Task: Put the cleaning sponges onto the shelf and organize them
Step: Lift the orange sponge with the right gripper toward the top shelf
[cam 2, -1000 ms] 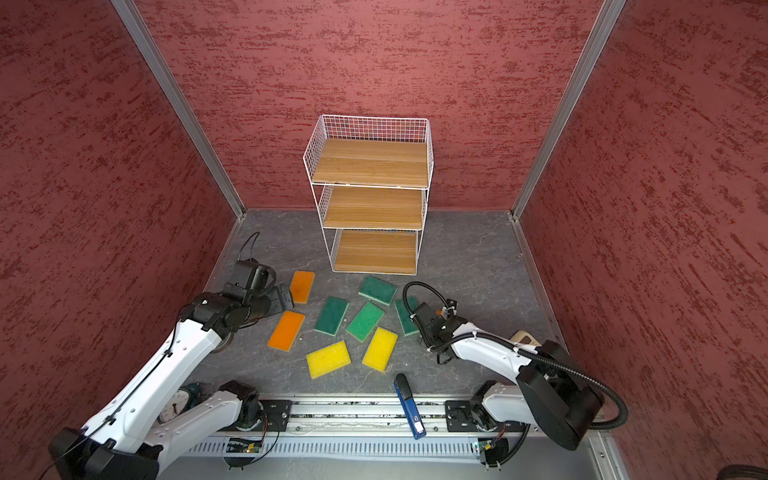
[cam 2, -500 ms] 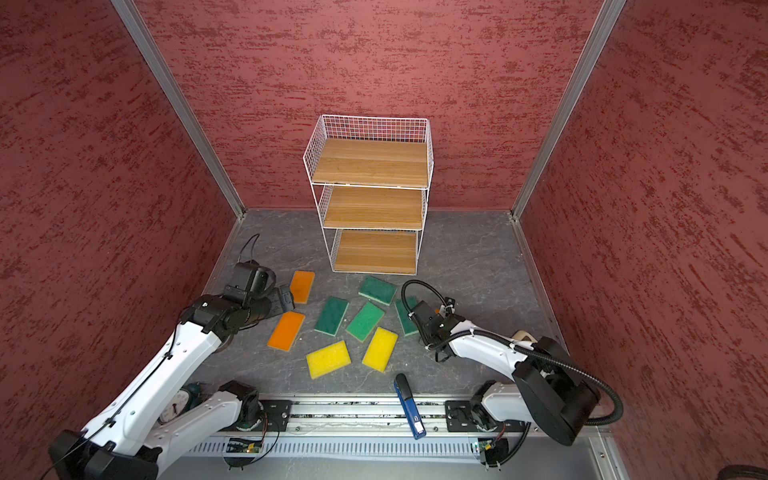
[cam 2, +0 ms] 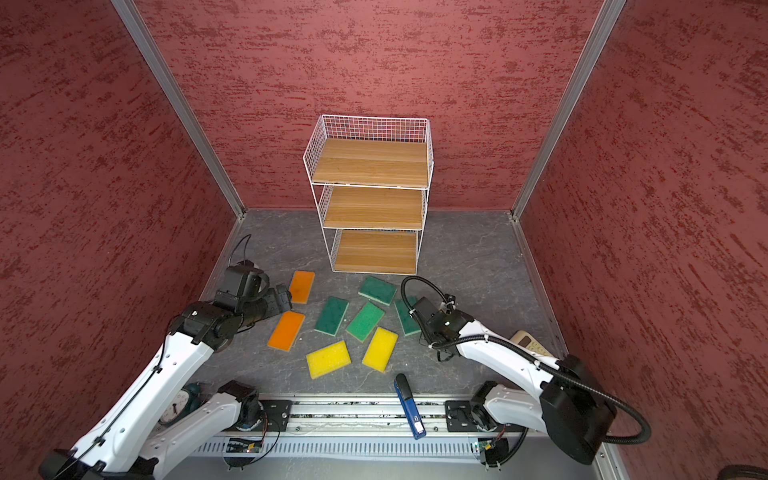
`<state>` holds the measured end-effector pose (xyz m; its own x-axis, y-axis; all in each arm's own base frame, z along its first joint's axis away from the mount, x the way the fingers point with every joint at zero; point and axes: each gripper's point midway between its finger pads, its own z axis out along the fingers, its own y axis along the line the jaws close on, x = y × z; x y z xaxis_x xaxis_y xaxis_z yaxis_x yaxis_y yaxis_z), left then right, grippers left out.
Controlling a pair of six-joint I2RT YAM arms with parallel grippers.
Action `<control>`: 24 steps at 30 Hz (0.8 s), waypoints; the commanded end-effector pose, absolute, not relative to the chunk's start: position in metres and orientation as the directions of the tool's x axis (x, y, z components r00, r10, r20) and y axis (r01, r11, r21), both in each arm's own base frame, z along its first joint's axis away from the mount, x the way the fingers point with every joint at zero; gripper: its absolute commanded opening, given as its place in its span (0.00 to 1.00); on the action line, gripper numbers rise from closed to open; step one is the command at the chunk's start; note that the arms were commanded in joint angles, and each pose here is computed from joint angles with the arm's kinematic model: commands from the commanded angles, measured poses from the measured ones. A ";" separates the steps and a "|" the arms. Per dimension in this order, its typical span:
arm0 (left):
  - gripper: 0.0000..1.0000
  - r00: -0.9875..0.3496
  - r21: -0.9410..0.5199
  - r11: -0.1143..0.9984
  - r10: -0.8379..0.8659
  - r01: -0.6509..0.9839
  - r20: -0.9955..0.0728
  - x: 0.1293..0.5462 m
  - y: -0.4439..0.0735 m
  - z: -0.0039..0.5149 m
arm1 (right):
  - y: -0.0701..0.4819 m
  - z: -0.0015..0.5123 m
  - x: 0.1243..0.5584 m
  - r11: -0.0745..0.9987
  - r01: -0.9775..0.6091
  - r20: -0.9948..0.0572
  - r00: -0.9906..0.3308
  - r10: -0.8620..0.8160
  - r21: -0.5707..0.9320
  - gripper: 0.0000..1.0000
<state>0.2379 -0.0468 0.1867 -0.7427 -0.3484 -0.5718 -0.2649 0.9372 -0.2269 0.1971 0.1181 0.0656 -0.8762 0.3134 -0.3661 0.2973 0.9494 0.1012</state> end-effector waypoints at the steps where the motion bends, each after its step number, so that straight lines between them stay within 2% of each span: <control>1: 1.00 -0.729 -0.248 0.939 -0.340 -0.237 -0.593 0.239 -0.050 0.200 | 0.116 0.091 0.197 0.954 0.283 -0.397 -0.868 0.300 0.101 0.60; 5: 1.00 -0.722 -0.251 0.943 -0.329 -0.218 -0.608 0.239 -0.051 0.209 | 0.129 0.130 0.210 0.967 0.211 -0.460 -0.851 0.253 0.141 0.60; 10: 1.00 -0.709 -0.258 0.945 -0.321 -0.200 -0.628 0.241 -0.052 0.222 | 0.141 0.202 0.236 0.978 0.110 -0.592 -0.782 0.194 0.175 0.60; 24: 1.00 -0.673 -0.292 0.939 -0.334 -0.180 -0.660 0.252 -0.059 0.246 | 0.193 0.347 0.279 0.970 -0.181 -0.779 -0.626 0.016 0.165 0.60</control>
<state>0.2463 -0.0549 0.2327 -0.6952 -0.3375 -0.6347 -0.2027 0.9392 -0.2773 0.2765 0.1908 0.3237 -0.6700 0.0991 -0.7357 -0.1092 0.9671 0.2298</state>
